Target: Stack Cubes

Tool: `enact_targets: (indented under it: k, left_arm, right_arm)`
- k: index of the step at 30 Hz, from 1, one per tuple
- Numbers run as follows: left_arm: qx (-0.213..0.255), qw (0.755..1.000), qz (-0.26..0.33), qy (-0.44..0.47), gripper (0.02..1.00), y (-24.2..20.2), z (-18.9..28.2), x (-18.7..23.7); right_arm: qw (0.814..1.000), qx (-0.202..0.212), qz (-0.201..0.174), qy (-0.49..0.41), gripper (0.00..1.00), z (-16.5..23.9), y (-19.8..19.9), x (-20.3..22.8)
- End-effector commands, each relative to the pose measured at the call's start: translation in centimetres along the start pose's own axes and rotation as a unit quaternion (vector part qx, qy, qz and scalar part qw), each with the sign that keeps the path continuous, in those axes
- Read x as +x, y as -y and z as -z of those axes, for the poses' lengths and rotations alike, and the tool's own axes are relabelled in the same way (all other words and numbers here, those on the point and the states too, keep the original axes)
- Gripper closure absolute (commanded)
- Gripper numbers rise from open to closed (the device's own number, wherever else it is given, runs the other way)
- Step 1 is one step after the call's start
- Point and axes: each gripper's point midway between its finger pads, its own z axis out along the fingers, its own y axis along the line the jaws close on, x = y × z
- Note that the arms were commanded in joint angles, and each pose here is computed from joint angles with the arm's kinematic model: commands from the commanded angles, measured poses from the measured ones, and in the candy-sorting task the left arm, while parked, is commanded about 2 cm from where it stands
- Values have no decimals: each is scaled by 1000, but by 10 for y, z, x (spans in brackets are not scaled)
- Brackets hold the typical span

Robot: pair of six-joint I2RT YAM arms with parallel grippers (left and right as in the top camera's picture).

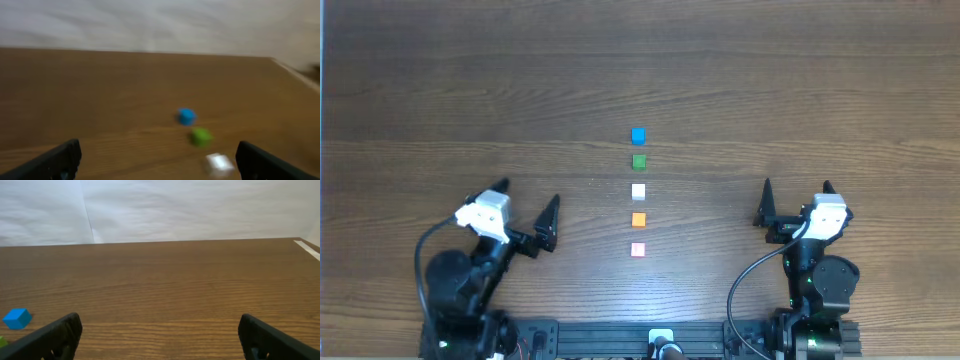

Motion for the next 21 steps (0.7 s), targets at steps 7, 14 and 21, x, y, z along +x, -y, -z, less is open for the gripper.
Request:
enact_targets:
  k: [7, 14, 21]
  left_arm:
    - [185, 952, 129, -205, 23, 109, 0, -65]
    - [100, 911, 159, -368, 23, 130, -37, 12]
    - [-22, 866, 191, -462, 20, 158, -36, 88]
  right_arm:
    - [1000, 0, 0, 1, 7, 0, 1, 1]
    - [1000, 0, 0, 1, 9, 0, 1, 1]
    - [1000, 0, 0, 1, 9, 0, 1, 1]
